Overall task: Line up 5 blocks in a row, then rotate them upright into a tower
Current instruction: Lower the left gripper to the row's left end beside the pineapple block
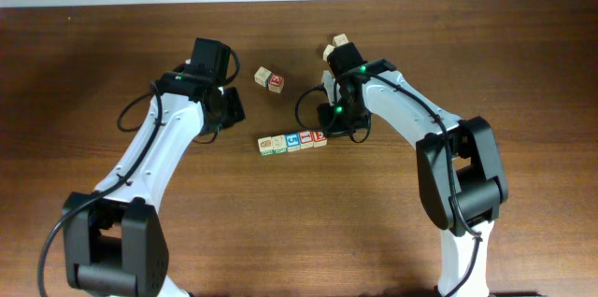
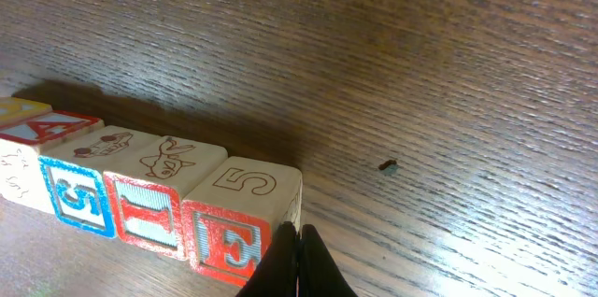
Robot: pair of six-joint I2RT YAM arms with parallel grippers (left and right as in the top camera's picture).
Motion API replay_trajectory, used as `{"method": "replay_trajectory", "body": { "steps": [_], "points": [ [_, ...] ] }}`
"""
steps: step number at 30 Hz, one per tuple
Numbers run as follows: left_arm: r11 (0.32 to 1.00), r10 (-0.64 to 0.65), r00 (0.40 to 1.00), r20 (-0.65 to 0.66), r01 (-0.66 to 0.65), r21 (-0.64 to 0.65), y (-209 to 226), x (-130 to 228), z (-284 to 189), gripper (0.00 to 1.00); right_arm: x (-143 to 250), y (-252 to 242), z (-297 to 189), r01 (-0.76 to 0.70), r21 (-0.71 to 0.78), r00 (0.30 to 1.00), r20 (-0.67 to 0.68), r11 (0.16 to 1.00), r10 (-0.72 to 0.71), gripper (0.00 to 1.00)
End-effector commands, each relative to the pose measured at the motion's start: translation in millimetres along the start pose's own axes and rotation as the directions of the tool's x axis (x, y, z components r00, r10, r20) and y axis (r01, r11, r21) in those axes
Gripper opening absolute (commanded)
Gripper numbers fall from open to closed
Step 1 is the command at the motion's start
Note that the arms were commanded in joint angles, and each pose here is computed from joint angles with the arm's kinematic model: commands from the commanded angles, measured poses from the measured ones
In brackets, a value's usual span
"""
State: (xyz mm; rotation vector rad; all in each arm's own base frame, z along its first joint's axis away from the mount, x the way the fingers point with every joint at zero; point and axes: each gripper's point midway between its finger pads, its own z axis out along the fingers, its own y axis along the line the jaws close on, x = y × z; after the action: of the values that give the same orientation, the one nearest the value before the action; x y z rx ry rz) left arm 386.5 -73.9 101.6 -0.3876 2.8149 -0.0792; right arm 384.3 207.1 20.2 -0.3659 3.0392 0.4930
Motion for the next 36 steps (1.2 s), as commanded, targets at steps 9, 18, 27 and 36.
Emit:
{"method": "replay_trajectory", "body": {
  "steps": [9, 18, 27, 36],
  "points": [
    [0.996, 0.031, 0.993, -0.114, -0.022, 0.081, -6.5, 58.9, 45.1, 0.00, -8.0, -5.5, -9.6, 0.036, -0.117, 0.999, 0.019, 0.992, -0.034, 0.04],
    [0.987, 0.036, 0.997, -0.075, -0.024, 0.161, -19.5, 57.7, 56.5, 0.00, -8.9, 3.0, -10.5, 0.087, -0.180, 0.996, 0.032, 0.980, -0.082, 0.04],
    [0.980, 0.068, 0.995, -0.077, -0.052, 0.193, -34.9, 64.4, 55.0, 0.00, -8.5, 0.0, -1.8, 0.083, -0.180, 0.996, 0.027, 0.980, -0.080, 0.04],
    [0.978, 0.077, 0.994, -0.071, -0.062, 0.199, -39.3, 64.9, 55.5, 0.00, -8.1, -1.0, 3.3, 0.080, -0.185, 0.997, 0.020, 0.980, -0.078, 0.04]
  ]
}}
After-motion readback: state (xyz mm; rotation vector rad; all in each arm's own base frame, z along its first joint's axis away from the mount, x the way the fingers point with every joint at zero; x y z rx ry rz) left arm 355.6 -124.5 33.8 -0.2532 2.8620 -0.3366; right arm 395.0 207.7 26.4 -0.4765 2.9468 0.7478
